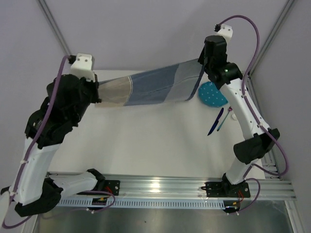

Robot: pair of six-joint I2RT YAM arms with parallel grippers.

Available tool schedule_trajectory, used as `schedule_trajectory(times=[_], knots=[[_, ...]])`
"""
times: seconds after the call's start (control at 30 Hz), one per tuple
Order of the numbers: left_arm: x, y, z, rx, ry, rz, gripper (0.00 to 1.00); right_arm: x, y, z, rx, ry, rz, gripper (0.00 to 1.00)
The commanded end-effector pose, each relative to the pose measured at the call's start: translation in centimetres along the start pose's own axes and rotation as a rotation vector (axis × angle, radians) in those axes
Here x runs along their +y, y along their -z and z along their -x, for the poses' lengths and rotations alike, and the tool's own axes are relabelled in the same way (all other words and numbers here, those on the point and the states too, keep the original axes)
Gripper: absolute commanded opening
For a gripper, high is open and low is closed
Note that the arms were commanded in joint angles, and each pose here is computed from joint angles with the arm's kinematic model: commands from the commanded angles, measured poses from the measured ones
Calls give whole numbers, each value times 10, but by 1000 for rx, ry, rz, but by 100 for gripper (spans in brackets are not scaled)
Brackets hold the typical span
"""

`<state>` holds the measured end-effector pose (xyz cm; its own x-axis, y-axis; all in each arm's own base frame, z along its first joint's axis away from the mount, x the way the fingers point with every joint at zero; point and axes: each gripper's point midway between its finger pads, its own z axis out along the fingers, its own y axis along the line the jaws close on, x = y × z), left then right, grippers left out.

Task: Set the dinner table for one person
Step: Flatten out the napkin at the center of the board.

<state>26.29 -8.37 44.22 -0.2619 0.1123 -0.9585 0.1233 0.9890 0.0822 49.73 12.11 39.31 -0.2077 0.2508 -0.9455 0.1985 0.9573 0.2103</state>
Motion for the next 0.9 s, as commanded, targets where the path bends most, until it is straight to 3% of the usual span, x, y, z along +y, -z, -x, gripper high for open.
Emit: schedule_trajectory(times=[0.0, 0.27, 0.47, 0.63, 0.7, 0.73, 0.77, 0.83, 0.87], knots=[[52, 21, 17, -109, -73, 226, 0, -18, 35, 29, -102, 9, -55, 0], [51, 12, -14, -65, -123, 233, 0, -12, 73, 19, -74, 63, -15, 0], [39, -8, -30, -44, -143, 208, 0, -8, 102, 31, -141, 45, 41, 0], [19, -76, -52, -8, -156, 204, 0, 9, 50, 1, -125, 110, 10, 0], [16, -101, -45, -23, -61, 174, 0, 14, 24, -5, -99, 120, 8, 0], [12, -123, -54, 13, -54, 174, 0, 25, 20, 15, -132, 96, 31, 0], [14, -136, -46, -20, -27, 188, 0, 35, -5, -1, -111, 128, 28, 0], [14, -165, -38, -38, -51, 217, 0, 50, -17, 16, -162, 132, 57, 0], [20, -175, -27, -72, -36, 240, 0, 57, -36, 3, -151, 153, 52, 0]])
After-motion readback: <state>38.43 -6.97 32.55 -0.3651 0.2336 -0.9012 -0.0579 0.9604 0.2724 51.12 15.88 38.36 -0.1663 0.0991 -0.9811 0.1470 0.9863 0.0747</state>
